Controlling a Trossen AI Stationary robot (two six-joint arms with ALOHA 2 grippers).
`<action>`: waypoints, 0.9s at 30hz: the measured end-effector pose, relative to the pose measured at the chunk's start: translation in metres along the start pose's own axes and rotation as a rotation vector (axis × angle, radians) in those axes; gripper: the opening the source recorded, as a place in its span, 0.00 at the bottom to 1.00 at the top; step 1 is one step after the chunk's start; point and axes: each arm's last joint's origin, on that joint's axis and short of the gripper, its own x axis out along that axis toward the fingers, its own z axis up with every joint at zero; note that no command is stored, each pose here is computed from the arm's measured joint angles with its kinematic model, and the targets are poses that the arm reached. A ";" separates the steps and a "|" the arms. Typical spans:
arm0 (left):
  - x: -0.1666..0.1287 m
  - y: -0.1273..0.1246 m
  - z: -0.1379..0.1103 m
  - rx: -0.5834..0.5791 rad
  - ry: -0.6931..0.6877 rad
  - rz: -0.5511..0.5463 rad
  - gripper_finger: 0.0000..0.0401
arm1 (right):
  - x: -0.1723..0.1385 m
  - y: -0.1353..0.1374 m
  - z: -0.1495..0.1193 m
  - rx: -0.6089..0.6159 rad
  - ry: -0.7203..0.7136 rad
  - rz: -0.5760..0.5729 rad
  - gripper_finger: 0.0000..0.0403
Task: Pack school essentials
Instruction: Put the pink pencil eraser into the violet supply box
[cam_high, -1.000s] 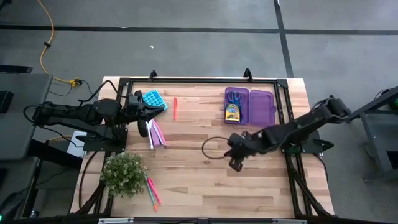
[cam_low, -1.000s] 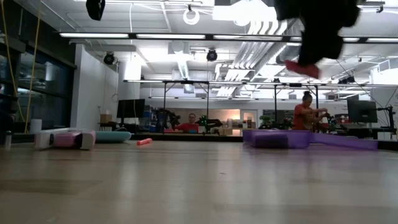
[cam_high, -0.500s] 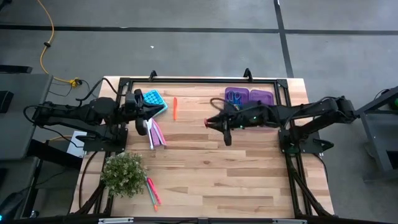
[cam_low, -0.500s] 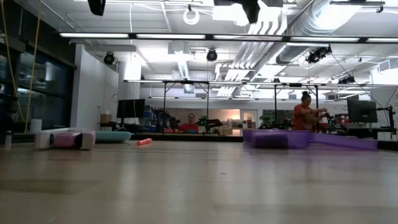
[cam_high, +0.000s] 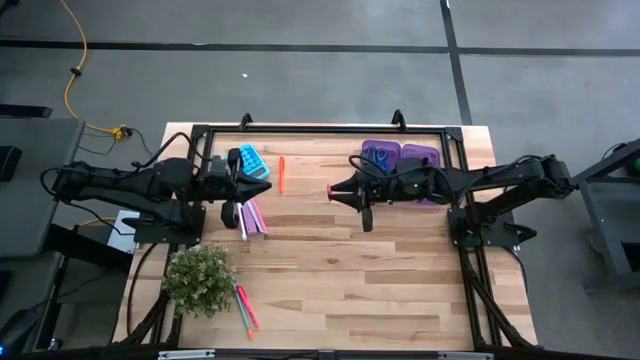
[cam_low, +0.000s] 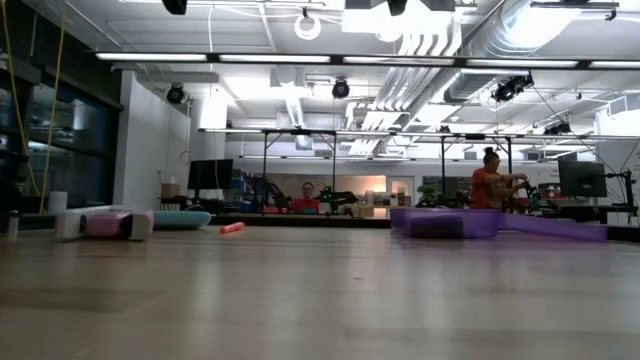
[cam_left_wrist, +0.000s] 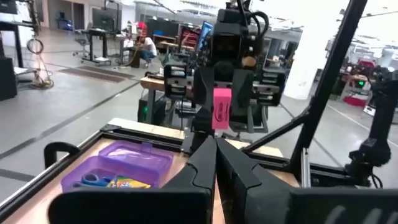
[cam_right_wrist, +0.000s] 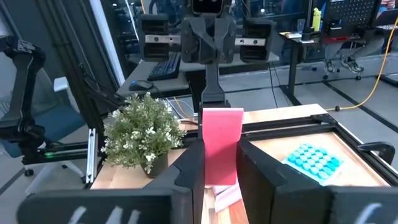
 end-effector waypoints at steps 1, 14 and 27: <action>0.001 0.000 -0.001 0.001 0.005 -0.010 0.00 | 0.000 0.000 0.000 0.000 -0.001 0.000 0.17; 0.000 -0.001 0.000 -0.003 0.005 -0.021 0.00 | -0.004 -0.005 -0.001 0.050 0.025 -0.082 0.17; 0.000 0.000 0.000 -0.003 0.004 -0.013 0.00 | -0.048 -0.097 -0.060 0.476 0.587 -0.868 0.17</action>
